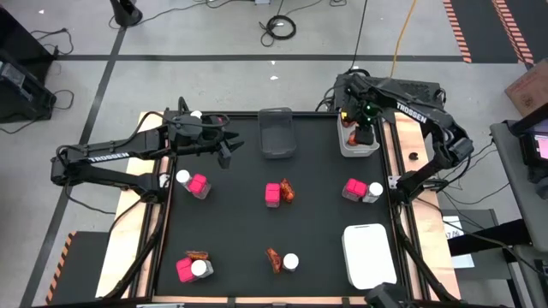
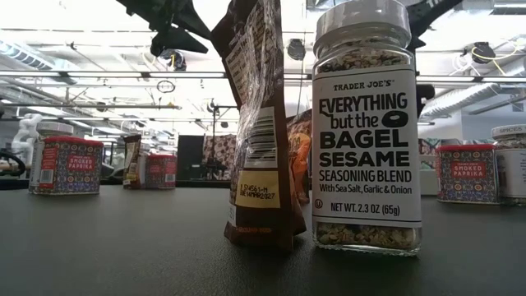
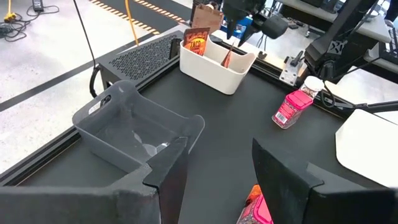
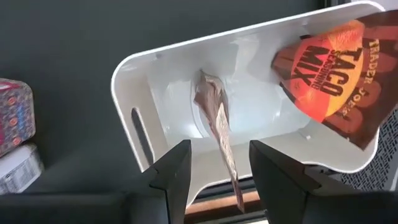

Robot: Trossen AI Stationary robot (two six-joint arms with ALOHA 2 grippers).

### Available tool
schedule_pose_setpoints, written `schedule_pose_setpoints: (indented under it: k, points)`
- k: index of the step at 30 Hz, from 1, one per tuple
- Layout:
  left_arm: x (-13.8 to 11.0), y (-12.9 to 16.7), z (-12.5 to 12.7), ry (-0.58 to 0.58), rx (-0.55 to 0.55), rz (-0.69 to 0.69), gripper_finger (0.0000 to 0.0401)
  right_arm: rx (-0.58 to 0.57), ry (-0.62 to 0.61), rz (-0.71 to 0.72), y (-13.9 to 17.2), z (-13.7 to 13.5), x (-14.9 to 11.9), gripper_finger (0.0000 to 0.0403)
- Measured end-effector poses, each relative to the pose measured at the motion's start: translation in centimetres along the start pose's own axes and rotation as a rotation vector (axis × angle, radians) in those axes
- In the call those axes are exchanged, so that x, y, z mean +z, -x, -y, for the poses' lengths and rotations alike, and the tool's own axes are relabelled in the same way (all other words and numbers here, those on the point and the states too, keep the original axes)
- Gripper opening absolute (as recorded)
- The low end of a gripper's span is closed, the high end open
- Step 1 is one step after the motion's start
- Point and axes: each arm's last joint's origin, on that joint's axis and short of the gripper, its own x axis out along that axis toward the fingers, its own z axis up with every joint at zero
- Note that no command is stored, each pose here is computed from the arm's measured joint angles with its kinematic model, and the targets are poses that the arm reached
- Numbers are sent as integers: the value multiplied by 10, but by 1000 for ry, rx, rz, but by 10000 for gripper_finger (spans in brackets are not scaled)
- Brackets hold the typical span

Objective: Sort spices by type
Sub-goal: Put the orange seasoning pack into the top white bin

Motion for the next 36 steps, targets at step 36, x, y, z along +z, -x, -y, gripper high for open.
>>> schedule_pose_setpoints:
  k: [36]
  points:
    - [-1, 0, 0, -44, -15, -16, 183, -186, -336, 47, -7, 17, 2, 0]
